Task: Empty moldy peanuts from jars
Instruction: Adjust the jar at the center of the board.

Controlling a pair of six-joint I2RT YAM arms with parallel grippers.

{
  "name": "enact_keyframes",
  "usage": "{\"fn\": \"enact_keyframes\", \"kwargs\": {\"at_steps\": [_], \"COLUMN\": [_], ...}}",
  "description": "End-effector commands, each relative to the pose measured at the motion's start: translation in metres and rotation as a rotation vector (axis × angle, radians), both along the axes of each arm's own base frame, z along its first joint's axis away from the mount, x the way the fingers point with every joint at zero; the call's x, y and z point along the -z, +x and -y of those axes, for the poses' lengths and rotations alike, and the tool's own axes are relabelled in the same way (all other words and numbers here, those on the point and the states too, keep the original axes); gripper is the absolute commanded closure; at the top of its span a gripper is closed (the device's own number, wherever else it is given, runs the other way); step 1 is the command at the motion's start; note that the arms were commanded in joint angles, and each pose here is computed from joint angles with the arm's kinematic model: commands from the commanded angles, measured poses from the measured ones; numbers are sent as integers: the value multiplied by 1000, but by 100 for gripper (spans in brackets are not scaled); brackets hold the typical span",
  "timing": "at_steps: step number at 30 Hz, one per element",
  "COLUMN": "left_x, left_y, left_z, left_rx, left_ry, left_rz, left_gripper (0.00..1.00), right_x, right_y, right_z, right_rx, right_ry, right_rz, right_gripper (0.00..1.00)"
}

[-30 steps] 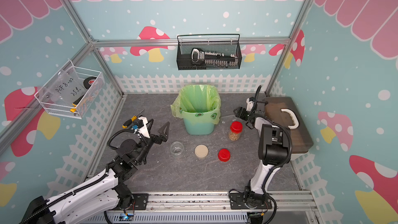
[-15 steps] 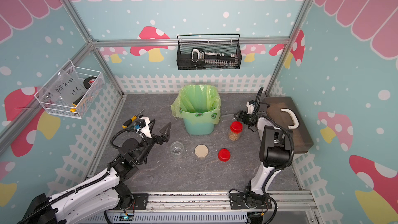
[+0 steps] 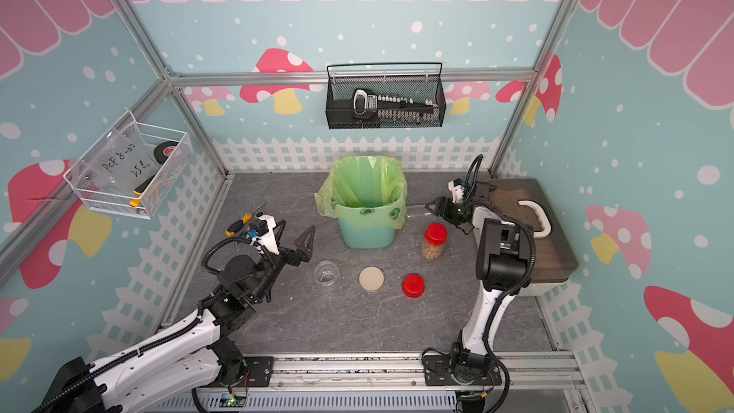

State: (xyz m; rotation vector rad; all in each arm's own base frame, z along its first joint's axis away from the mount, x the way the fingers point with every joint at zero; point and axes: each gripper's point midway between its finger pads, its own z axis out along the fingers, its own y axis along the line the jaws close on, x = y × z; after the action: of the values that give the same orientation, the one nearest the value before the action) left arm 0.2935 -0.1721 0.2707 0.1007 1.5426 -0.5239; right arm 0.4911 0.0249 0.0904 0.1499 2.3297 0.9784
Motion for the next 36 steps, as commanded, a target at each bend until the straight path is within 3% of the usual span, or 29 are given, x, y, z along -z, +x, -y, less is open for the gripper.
{"fn": "enact_keyframes", "kwargs": {"at_steps": [1, 9, 26, 32, 36], "left_x": [-16, -18, -19, -18, -18], "left_y": [-2, -4, -6, -5, -5], "left_z": [-2, -6, -12, -13, -13], "left_rx": [6, -4, -18, -19, -17], "left_ry": [-28, -32, -33, -37, -40], "left_rz": [36, 43, 49, 48, 48], "left_gripper": [1, 1, 1, 1, 1], "right_x": [1, -4, -13, -26, -35], "right_y": [2, 0, 12, 13, 10], "right_z": [-10, -20, -40, -36, -29], "right_rx": [-40, -69, -116, -98, -78], "right_ry": [58, 109, 219, 174, 70], "right_rz": [-9, 7, 49, 75, 74], "right_gripper": [33, 35, 70, 83, 91]}}
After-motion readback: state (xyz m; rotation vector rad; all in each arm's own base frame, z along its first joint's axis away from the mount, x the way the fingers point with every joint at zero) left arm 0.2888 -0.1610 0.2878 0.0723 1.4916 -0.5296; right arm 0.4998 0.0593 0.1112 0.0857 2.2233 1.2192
